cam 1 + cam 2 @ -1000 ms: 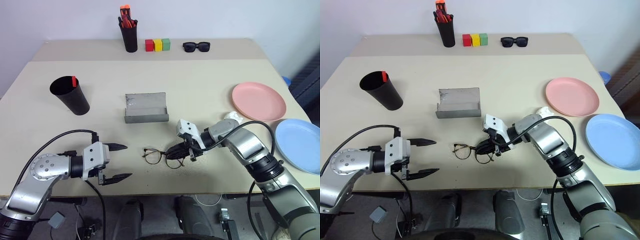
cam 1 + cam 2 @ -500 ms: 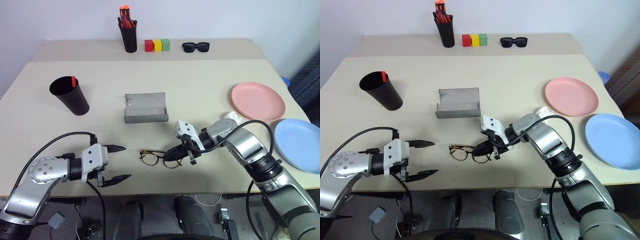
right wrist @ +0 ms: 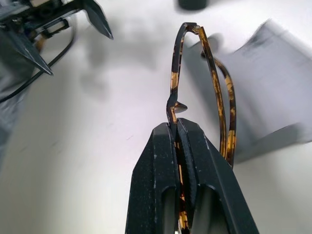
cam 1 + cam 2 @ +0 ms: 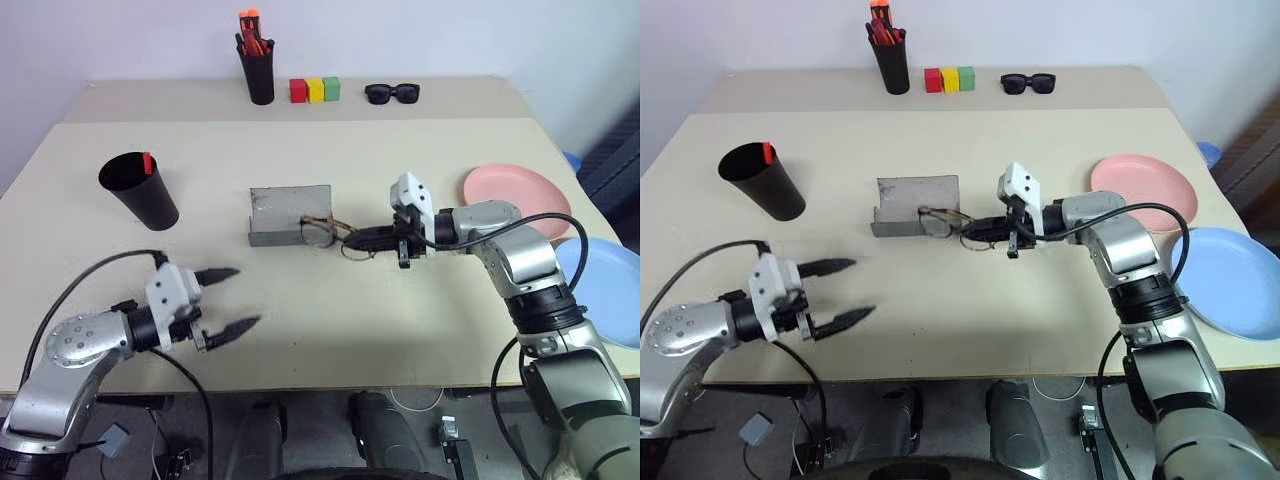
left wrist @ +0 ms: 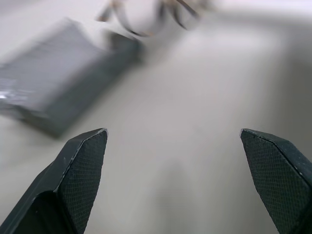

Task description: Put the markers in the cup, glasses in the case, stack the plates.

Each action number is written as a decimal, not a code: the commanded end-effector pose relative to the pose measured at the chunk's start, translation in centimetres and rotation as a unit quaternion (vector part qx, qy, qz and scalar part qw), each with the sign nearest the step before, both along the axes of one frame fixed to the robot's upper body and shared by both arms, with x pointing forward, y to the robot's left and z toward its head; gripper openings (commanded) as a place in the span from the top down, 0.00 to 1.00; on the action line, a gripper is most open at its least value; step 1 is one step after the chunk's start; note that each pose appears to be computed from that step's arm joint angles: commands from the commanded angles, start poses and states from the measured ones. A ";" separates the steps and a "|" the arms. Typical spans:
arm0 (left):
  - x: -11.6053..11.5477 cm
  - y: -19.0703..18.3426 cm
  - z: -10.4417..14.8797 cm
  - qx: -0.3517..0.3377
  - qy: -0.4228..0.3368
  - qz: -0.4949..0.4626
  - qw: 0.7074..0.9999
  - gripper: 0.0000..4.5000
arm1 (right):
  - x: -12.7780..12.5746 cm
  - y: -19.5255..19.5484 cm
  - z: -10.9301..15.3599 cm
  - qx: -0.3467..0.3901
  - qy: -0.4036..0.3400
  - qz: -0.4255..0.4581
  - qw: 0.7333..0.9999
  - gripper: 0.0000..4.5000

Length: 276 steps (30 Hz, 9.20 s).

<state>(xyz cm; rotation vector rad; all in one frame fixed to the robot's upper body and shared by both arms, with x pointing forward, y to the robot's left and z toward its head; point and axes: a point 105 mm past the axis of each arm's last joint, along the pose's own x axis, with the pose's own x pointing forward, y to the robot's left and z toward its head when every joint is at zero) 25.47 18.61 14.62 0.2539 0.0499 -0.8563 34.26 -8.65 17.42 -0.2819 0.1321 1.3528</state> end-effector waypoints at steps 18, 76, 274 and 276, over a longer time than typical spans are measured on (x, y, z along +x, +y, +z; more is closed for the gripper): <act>-1.2 -1.0 2.9 -0.109 0.021 0.079 0.991 0.00 | 4.7 6.2 2.9 0.073 -0.111 0.031 0.991 0.99; -2.9 -0.1 2.8 -0.096 0.006 0.137 0.986 0.00 | 5.3 6.3 -2.4 -0.025 -0.139 0.030 0.990 0.99; 6.2 -16.9 3.8 0.079 -0.091 -0.342 0.932 0.00 | 5.0 -22.5 -0.1 -0.158 -0.264 -0.555 0.773 0.99; 6.2 -16.5 3.8 0.080 -0.090 -0.333 0.935 0.00 | 5.8 -22.4 -0.2 -0.158 -0.260 -0.549 0.778 0.99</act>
